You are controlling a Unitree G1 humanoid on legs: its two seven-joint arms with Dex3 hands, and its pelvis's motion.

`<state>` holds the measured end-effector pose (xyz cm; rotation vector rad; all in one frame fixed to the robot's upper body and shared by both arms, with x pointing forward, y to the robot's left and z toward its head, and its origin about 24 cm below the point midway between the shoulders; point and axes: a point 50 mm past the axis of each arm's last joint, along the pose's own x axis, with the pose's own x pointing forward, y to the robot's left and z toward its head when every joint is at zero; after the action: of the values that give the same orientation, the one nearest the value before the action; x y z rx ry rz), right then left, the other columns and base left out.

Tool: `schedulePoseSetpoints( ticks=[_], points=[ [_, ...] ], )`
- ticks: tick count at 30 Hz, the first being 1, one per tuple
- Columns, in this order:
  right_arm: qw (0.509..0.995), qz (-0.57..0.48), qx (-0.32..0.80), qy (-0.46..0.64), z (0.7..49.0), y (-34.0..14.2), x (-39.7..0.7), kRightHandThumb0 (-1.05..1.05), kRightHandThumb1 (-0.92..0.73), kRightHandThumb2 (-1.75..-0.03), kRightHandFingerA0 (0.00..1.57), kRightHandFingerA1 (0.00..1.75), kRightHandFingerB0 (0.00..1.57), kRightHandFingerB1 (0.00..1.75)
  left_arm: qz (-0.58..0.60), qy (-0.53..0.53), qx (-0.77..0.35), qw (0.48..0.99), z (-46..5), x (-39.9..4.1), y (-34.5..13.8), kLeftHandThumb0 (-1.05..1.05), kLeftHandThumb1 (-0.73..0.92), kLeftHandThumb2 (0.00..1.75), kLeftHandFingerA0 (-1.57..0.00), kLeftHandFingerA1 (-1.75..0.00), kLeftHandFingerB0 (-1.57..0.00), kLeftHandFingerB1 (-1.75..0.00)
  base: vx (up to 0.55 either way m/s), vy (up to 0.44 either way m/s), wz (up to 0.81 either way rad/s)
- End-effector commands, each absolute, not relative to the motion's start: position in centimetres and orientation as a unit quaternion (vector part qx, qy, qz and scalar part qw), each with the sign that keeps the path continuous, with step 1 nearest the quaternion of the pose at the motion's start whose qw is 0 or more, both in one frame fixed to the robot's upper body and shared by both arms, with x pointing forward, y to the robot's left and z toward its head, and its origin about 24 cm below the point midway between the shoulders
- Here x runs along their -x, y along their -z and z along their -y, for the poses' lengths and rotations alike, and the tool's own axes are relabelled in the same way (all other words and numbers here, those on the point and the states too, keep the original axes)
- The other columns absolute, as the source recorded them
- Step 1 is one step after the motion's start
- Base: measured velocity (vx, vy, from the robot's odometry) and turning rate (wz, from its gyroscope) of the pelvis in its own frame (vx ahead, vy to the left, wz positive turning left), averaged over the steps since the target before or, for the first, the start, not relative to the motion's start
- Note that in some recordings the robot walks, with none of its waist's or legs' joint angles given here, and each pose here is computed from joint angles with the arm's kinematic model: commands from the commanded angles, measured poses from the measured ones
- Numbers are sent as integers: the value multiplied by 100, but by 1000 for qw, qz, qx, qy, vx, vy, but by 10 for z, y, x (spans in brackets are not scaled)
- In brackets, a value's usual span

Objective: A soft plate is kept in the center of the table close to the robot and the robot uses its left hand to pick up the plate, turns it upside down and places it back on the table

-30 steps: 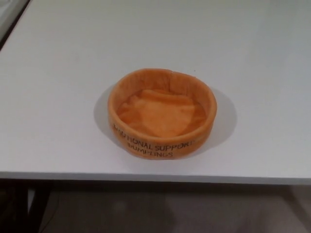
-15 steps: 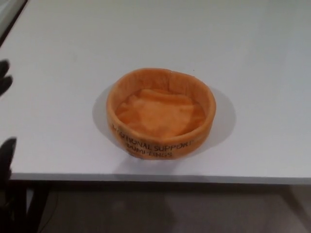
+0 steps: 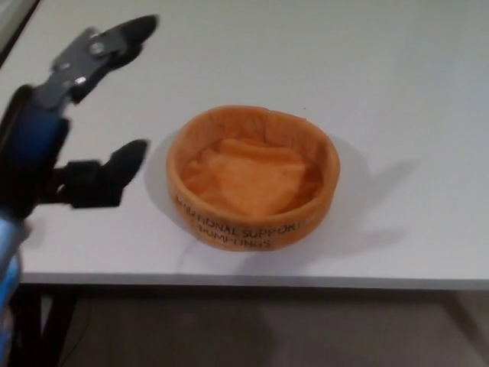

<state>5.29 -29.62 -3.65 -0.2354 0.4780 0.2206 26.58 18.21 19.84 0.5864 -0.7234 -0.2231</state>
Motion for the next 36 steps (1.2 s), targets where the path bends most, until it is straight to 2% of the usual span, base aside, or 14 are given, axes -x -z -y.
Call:
schedulePoseSetpoints(
  ticks=[1,4,5,7,14,15,16,19,20,30,31,33,34,36],
  points=[
    [960,-226,119,-113,298,27,-57,-93,-74,-82,40,46,34,37,336,65,-391,854,-157,-290,-209,-94,89,68,-24,-41,-25,-29,0,0,0],
    [959,-233,117,-109,302,33,-58,-95,-74,-83,42,44,36,37,329,70,-427,840,-147,-300,-212,-93,92,69,-22,-40,-24,-29,0,0,0],
    [960,-234,113,-106,304,35,-59,-85,-86,-67,45,39,40,32,324,78,-444,832,-141,-306,-212,-91,90,68,-23,-39,-23,-29,0,0,0],
    [960,-234,110,-107,303,34,-59,-92,-73,-79,42,44,36,37,314,86,-462,825,-136,-312,-210,-94,89,68,-25,-38,-24,-29,0,0,0],
    [960,-228,113,-113,299,25,-58,-91,-76,-81,40,45,35,37,287,138,-548,773,-119,-324,-198,-96,83,66,-24,-38,-25,-29,0,0,0],
    [960,-227,116,-113,298,25,-58,-92,-75,-81,41,46,36,37,282,146,-560,765,-118,-325,-194,-95,63,107,-22,-48,-15,-39,0,0,0],
    [961,-226,115,-113,298,25,-58,-91,-75,-81,40,45,36,37,279,152,-567,760,-117,-326,-192,-102,82,66,-27,-38,-26,-28,0,0,0],
    [960,-228,112,-113,300,25,-59,-92,-74,-82,41,44,35,37,258,178,-597,738,-114,-328,-182,-105,80,66,-26,-39,-25,-28,0,0,0],
    [960,-228,114,-113,300,26,-60,-86,-87,-67,45,39,40,32,250,184,-608,731,-115,-329,-179,-105,80,66,-26,-38,-25,-28,0,0,0],
    [961,-225,115,-113,299,27,-64,-86,-88,-67,46,41,40,32,199,197,-684,674,-118,-334,-156,-105,75,65,-29,-35,-25,-28,0,0,0],
    [961,-227,116,-111,300,28,-66,-86,-88,-67,46,40,40,32,187,200,-690,670,-118,-336,-154,-105,58,104,-23,-42,-11,-33,0,0,0],
    [961,-226,112,-110,299,25,-66,-85,-88,-67,47,42,41,33,183,201,-696,665,-120,-336,-150,-104,57,98,-25,-41,-21,-37,0,0,0],
    [961,-225,114,-111,299,25,-67,-85,-88,-67,45,40,39,32,181,202,-700,660,-121,-337,-149,-105,74,64,-29,-33,-23,-28,0,0,0],
    [961,-220,121,-114,300,27,-69,-85,-88,-67,45,39,39,32,176,206,-706,655,-122,-338,-148,-105,73,64,-29,-33,-23,-27,0,0,0]
  ],
)
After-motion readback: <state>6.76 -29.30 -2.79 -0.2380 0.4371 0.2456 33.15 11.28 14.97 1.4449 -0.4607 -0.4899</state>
